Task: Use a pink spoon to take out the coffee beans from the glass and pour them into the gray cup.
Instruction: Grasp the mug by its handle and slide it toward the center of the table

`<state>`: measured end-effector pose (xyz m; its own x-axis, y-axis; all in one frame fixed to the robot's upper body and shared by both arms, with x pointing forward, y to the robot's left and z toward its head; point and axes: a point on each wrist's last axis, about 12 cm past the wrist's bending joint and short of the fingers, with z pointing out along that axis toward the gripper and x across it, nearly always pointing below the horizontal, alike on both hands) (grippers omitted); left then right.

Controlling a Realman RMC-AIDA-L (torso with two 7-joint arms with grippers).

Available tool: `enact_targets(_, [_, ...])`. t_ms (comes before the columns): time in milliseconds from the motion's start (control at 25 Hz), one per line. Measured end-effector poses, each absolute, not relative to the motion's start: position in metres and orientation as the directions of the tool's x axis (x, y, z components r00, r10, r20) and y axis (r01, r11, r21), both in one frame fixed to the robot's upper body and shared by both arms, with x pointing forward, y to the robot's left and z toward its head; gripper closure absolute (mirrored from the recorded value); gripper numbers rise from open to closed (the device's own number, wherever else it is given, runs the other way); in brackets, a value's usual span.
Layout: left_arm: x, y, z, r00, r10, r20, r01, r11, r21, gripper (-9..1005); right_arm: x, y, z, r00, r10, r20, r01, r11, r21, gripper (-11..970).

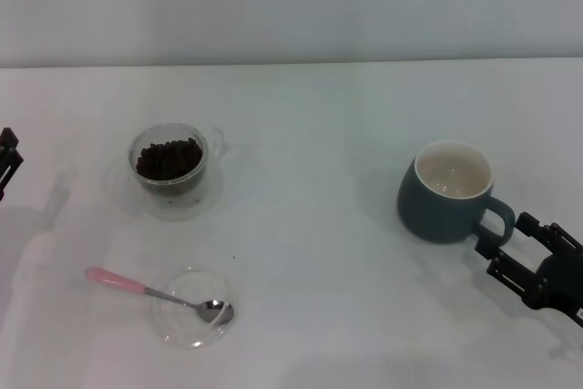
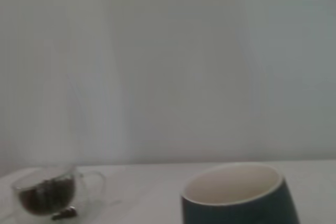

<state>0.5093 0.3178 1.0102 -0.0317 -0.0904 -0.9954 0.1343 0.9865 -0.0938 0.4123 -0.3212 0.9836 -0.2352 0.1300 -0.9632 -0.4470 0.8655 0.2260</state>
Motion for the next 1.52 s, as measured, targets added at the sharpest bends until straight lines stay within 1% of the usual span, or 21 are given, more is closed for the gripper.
enact_targets(200, [0.510, 0.317, 1.011, -0.029, -0.090, -0.996, 0.136, 0.986, -0.093, 121, 0.424, -0.321, 0.979, -0.270, 0.099, -0.958, -0.423, 0.881, 0.210, 185])
enact_targets(440, [0.511, 0.318, 1.011, -0.028, -0.090, -0.996, 0.135, 0.986, -0.093, 121, 0.432, -0.325, 0.980, -0.255, 0.095, -0.962, -0.387, 0.902, 0.192, 191])
enact_targets(760, [0.511, 0.318, 1.012, -0.020, -0.088, -0.996, 0.135, 0.987, -0.090, 121, 0.444, -0.330, 0.978, -0.281, 0.053, -0.958, -0.355, 0.922, 0.156, 199])
enact_targets(960, [0.511, 0.319, 1.012, -0.020, -0.089, -0.996, 0.134, 0.987, -0.091, 121, 0.450, -0.336, 0.980, -0.266, 0.059, -0.962, -0.317, 0.937, 0.146, 204])
enact_targets(1160, [0.510, 0.320, 1.012, -0.019, -0.092, -0.996, 0.123, 0.988, -0.094, 121, 0.463, -0.339, 0.983, -0.265, 0.052, -0.963, -0.288, 0.949, 0.131, 209])
enact_targets(1520, [0.509, 0.322, 1.012, -0.019, -0.095, -0.995, 0.114, 0.989, -0.097, 121, 0.487, -0.333, 0.987, -0.273, 0.018, -0.962, -0.298, 0.949, 0.102, 217])
